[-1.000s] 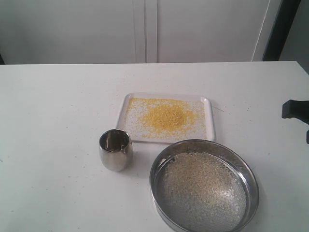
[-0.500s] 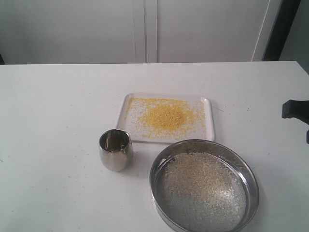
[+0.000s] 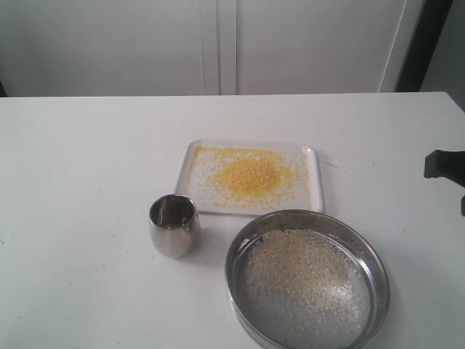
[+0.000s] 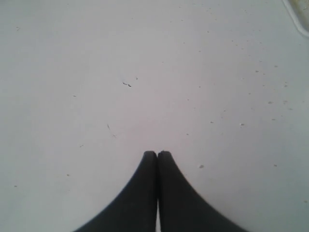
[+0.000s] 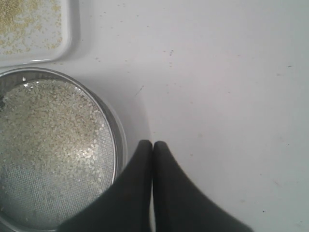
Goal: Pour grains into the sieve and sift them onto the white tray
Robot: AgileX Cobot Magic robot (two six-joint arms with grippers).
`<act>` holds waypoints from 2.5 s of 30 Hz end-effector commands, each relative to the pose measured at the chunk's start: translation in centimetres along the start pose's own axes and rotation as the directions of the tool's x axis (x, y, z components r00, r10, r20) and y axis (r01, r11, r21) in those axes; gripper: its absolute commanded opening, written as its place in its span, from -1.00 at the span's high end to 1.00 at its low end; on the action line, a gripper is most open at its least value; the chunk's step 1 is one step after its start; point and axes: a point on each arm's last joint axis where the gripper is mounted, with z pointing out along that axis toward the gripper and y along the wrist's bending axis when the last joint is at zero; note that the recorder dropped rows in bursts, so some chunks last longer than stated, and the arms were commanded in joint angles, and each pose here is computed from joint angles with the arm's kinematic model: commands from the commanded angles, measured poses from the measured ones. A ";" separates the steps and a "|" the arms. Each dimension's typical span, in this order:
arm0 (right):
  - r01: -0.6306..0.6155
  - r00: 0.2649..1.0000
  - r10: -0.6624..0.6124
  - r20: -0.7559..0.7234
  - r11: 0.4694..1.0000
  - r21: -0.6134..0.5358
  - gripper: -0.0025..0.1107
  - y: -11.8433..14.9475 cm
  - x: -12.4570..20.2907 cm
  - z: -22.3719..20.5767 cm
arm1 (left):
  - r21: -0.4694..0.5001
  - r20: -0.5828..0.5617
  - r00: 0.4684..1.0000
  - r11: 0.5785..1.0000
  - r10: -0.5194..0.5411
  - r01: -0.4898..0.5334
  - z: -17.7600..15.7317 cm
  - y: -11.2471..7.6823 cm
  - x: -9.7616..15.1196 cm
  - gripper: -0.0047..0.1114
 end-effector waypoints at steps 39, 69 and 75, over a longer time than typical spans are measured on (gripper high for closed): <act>0.036 0.999 -0.036 0.010 0.999 0.010 0.96 -0.3 0.0 -0.1 | 0.007 -0.012 1.000 1.000 -0.017 0.017 0.1 0.0 0.3 0.92; 0.336 0.702 -0.276 0.657 0.941 0.037 0.96 -2.8 6.7 -10.1 | 0.007 -0.012 1.000 1.000 -0.014 0.014 0.1 0.0 0.3 0.92; 0.338 0.676 -0.286 0.679 0.939 0.058 0.96 -3.0 7.1 -10.7 | 0.007 -0.012 1.000 1.000 -0.014 0.014 0.1 0.0 0.3 0.92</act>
